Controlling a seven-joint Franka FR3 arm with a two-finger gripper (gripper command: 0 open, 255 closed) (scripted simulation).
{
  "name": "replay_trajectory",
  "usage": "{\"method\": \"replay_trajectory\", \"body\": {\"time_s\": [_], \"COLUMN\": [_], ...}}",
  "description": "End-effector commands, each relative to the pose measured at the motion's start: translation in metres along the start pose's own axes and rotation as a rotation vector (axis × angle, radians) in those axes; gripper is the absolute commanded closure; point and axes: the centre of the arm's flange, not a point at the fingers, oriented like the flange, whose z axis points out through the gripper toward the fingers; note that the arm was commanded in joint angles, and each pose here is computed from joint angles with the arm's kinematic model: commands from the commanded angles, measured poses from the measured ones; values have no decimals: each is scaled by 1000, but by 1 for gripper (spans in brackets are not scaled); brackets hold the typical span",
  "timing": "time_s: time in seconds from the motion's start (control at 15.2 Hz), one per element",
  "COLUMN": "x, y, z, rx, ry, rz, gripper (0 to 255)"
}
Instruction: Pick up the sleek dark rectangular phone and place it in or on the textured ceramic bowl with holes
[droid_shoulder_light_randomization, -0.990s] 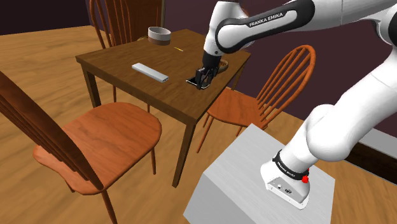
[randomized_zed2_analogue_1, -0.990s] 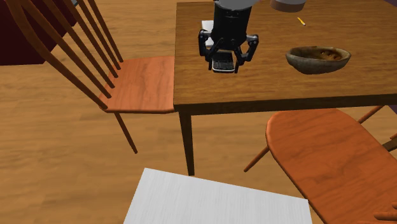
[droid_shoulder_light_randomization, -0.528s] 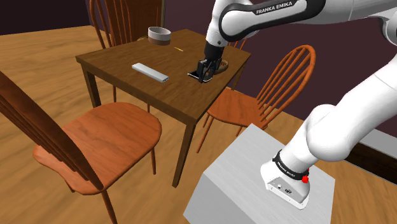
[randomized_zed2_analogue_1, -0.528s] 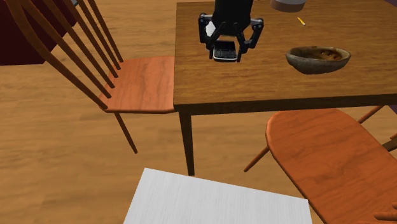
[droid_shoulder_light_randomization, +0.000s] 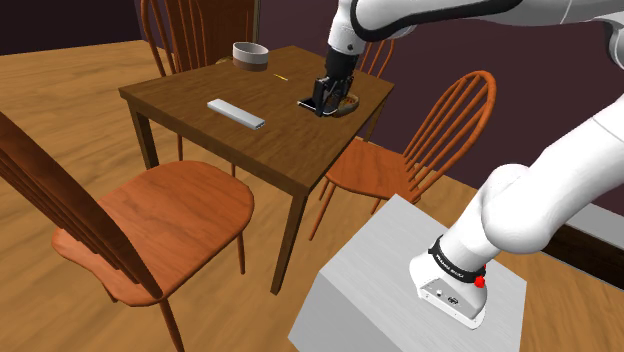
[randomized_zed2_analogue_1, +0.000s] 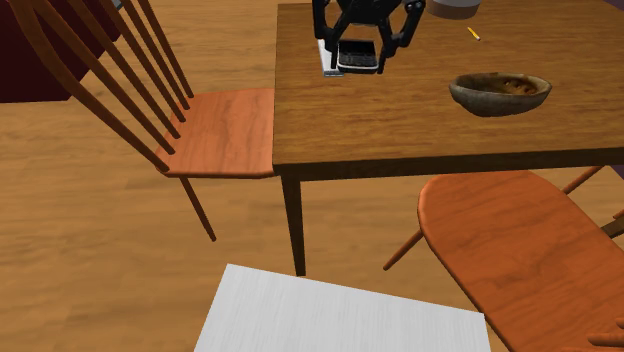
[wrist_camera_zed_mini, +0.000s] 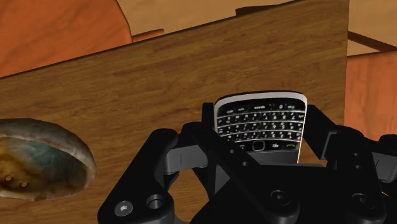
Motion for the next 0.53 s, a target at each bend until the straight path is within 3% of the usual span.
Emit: {"method": "replay_trajectory", "body": {"time_s": [0.0,0.2,0.46], "x": [0,0,16], "y": [0,-1,50], "z": [-10,-25,-26], "rx": [0,0,0], "ry": [0,0,0], "rz": [0,0,0], "gripper": [255,255,255]}}
